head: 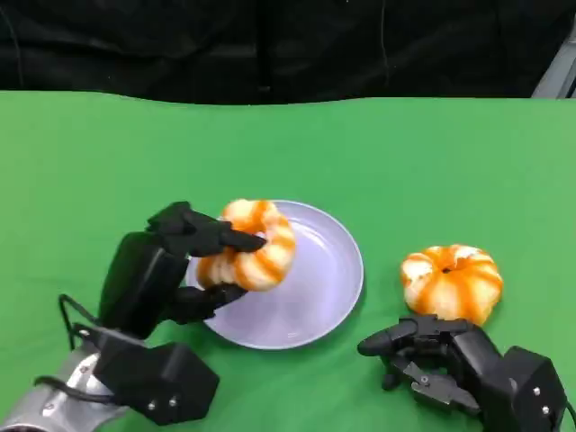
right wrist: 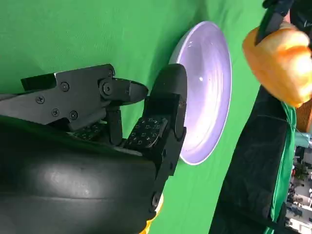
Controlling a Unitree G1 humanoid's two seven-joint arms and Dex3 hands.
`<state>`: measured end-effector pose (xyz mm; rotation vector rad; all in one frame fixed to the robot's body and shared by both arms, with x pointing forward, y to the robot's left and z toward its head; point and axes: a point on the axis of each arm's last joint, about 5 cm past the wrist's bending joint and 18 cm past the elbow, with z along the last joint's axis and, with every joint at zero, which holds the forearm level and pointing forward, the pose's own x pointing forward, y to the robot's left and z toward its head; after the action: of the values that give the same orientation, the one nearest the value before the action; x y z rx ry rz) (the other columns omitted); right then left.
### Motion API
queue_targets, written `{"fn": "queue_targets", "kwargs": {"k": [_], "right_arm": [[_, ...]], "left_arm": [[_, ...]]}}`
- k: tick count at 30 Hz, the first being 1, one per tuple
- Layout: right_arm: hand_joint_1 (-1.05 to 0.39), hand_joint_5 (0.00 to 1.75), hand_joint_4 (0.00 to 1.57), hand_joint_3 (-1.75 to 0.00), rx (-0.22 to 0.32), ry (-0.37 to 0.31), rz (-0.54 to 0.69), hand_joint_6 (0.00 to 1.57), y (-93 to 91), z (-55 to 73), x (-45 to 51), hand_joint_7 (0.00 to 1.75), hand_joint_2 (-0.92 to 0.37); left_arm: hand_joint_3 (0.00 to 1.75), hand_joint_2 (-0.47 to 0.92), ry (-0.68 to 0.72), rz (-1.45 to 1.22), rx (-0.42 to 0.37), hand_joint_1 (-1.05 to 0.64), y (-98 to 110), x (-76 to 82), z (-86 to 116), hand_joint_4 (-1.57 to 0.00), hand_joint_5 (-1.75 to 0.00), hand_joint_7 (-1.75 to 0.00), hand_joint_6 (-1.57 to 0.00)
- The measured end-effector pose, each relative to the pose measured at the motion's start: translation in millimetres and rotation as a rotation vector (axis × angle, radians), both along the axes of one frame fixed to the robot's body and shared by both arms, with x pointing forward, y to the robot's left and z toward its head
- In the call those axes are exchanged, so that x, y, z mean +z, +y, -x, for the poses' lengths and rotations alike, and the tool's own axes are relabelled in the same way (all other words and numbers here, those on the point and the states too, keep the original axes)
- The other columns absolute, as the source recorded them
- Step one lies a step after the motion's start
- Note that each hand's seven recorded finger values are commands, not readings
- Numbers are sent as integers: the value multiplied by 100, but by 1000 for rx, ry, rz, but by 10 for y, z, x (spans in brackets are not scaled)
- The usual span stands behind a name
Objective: Grasp the bread from the table and place it into the plate.
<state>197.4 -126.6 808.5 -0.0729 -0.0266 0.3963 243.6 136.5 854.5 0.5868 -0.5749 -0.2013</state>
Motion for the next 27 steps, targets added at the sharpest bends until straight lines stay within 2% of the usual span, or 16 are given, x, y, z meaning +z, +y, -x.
{"fn": "queue_targets", "kwargs": {"k": [4,7,14,19,27], "right_arm": [[-4,129,78,-36,-2,-1,0,110,1,1,0,39,-92],[-4,131,78,-36,-4,-4,1,110,5,1,1,39,-92],[-5,138,76,-34,-6,-9,10,110,12,3,2,40,-92],[-4,138,76,-34,-5,-12,13,110,16,0,5,40,-92],[-5,139,77,-33,-10,-14,17,110,23,-2,7,40,-92]], "left_arm": [[59,71,19,-12,-33,0,-73,14,-59,-86,-110,-35,-122],[51,75,45,-27,-55,1,-123,13,-91,-86,-107,-32,-123],[22,90,105,-94,-72,1,-159,-3,-150,-80,-115,-20,-123],[16,92,130,-157,-76,0,-194,55,-253,-79,-115,-17,-123],[14,92,210,-231,-70,1,-199,25,-285,-77,-113,-14,-123]]}}
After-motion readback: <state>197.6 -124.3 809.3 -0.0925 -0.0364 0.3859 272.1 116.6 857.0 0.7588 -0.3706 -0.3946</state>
